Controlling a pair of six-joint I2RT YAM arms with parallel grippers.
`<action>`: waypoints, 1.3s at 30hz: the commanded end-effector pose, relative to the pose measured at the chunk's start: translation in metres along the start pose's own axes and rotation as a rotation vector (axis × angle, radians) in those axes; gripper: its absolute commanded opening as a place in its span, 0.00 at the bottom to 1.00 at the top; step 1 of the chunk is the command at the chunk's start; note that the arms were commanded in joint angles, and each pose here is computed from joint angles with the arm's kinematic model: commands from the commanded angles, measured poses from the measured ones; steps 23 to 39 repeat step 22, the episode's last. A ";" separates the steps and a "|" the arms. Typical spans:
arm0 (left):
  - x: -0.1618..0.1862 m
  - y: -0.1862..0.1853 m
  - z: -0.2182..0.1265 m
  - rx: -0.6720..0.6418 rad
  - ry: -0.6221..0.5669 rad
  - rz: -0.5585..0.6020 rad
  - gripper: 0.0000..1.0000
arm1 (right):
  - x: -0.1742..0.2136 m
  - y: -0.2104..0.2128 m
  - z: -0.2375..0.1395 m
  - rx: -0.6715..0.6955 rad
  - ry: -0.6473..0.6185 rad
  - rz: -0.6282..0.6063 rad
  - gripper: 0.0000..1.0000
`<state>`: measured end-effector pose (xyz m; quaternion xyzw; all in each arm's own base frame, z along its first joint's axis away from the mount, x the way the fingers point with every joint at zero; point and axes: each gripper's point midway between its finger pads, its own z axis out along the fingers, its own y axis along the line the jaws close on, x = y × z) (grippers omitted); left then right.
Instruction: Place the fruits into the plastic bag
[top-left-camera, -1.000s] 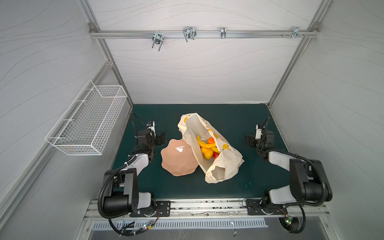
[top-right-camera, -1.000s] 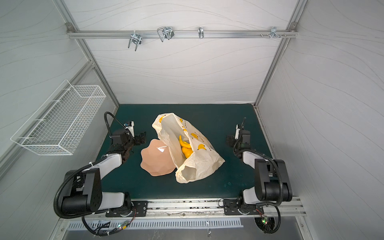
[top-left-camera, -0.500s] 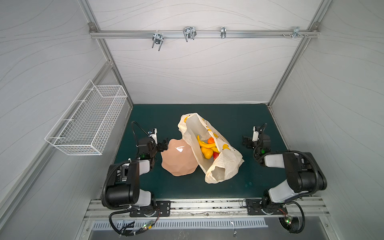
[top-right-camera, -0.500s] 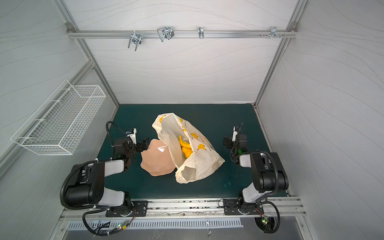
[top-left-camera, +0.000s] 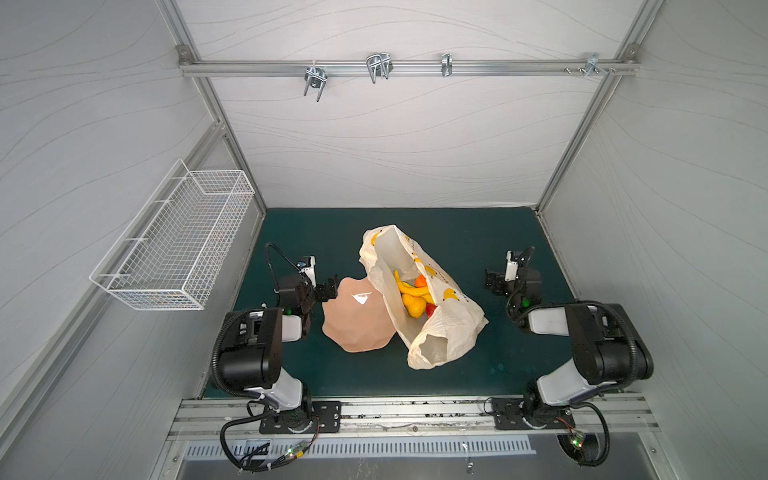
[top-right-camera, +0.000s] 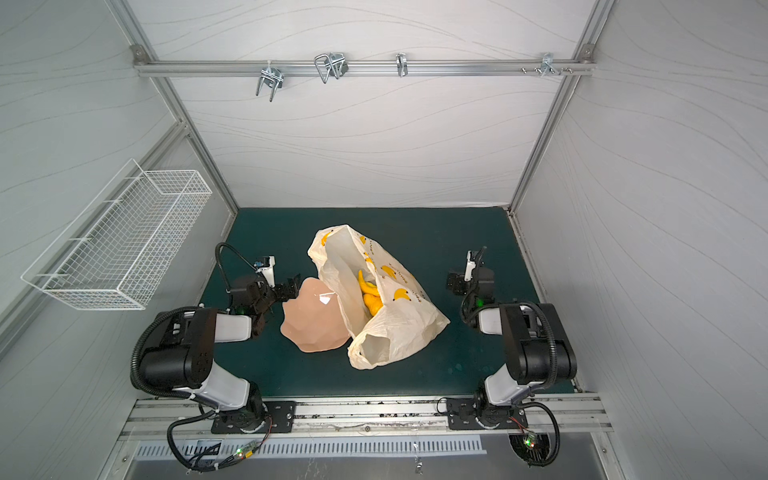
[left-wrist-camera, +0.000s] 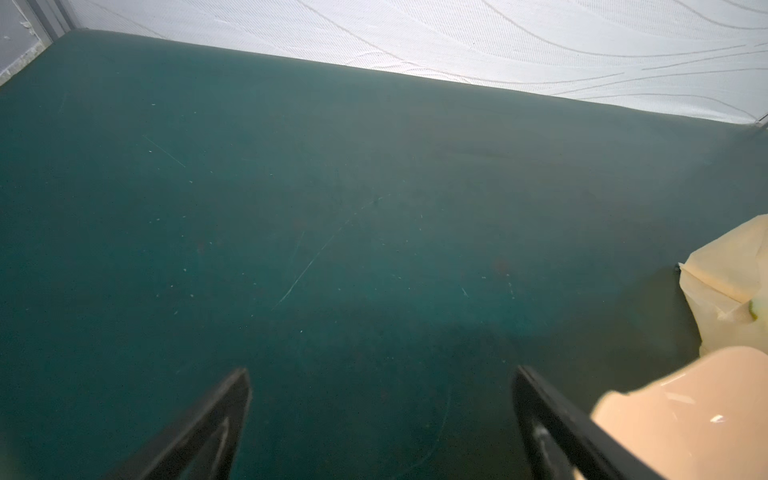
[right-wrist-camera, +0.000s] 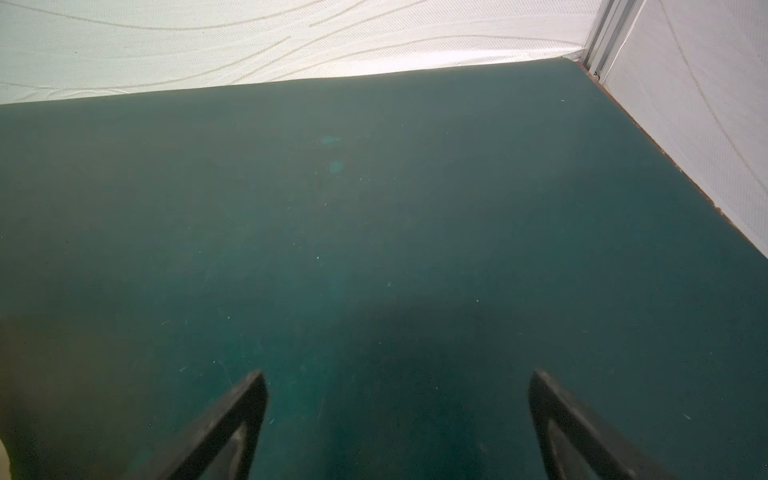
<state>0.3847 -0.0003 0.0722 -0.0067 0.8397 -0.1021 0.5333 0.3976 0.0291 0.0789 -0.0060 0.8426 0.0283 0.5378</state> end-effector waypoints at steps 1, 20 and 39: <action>-0.026 -0.002 0.002 0.016 -0.082 0.029 1.00 | -0.005 0.003 0.002 0.002 -0.020 -0.030 0.99; -0.026 -0.002 0.001 0.016 -0.084 0.030 1.00 | -0.005 0.003 0.004 0.005 -0.014 -0.031 0.99; -0.026 -0.002 0.001 0.016 -0.085 0.030 1.00 | -0.005 0.004 0.002 0.001 -0.020 -0.033 0.99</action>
